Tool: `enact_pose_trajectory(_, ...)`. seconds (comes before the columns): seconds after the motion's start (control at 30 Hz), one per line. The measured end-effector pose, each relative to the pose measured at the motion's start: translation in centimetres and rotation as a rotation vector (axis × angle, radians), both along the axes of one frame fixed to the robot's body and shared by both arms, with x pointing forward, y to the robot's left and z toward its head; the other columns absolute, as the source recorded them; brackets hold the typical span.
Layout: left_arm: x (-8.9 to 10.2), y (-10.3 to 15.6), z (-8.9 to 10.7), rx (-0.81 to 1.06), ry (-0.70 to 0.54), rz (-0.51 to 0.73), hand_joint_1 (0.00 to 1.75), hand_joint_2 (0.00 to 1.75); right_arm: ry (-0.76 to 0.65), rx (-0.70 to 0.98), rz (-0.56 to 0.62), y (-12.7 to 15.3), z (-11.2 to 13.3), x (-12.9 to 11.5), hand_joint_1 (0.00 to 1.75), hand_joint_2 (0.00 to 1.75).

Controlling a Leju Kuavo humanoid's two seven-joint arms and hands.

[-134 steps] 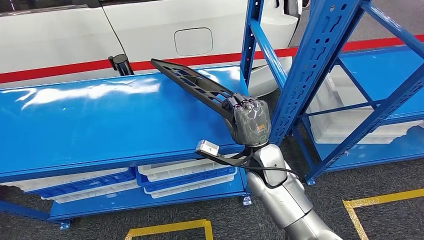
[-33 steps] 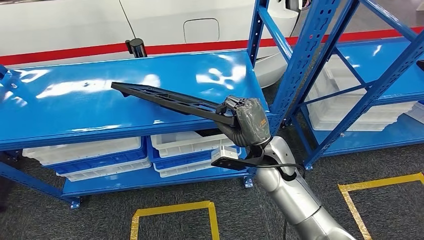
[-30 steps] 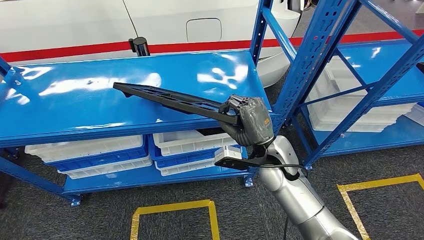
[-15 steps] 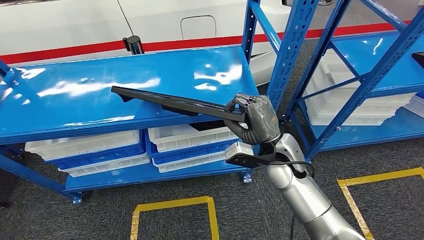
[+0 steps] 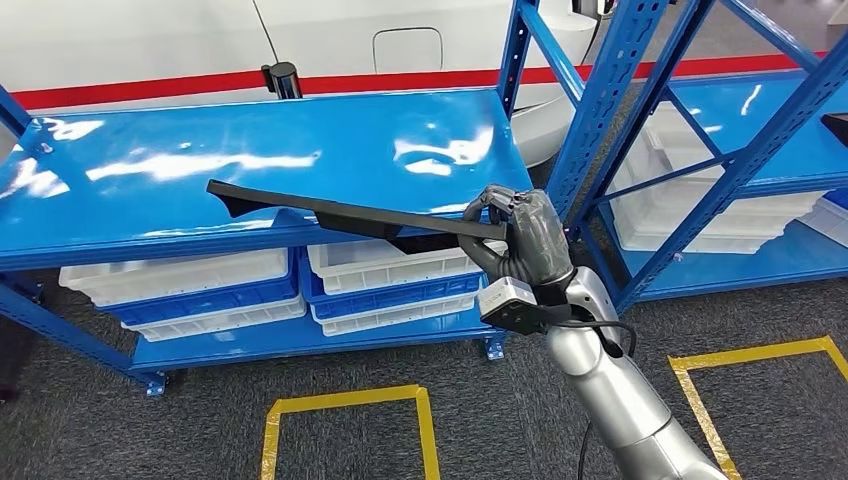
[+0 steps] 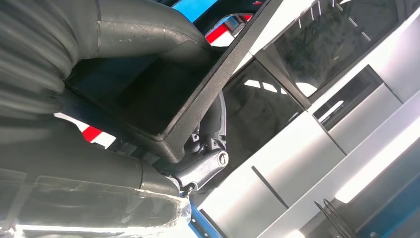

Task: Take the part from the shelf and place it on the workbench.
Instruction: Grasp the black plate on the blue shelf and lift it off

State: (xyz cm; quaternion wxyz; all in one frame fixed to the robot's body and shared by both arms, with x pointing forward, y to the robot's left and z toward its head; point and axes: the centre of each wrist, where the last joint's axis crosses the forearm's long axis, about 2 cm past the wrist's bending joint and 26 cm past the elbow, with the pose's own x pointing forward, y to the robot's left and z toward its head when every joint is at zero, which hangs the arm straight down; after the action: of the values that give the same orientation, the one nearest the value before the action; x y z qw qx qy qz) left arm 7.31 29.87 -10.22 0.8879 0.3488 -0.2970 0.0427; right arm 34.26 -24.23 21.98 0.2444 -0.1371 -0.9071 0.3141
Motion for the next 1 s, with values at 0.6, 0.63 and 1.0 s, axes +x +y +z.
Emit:
enact_pose_trajectory(0.6,-0.2,-0.3,0.0,-0.01,0.001,-0.012,0.0,1.75,0.069,0.083,0.053,-2.7,-0.1,-0.3,1.75,1.75)
enact_pose_trajectory(0.63,-0.2,-0.3,0.0,-0.01,0.001,-0.012,0.0,1.75,0.07,0.082,0.05,-2.9,-0.1,-0.3,1.75,1.75)
enact_pose_trajectory(1.0,0.4,-0.4,0.1,-0.009,-0.004,-0.019,0.0,1.75,0.068,0.07,0.074,-4.7,2.1,0.9,1.75,1.75)
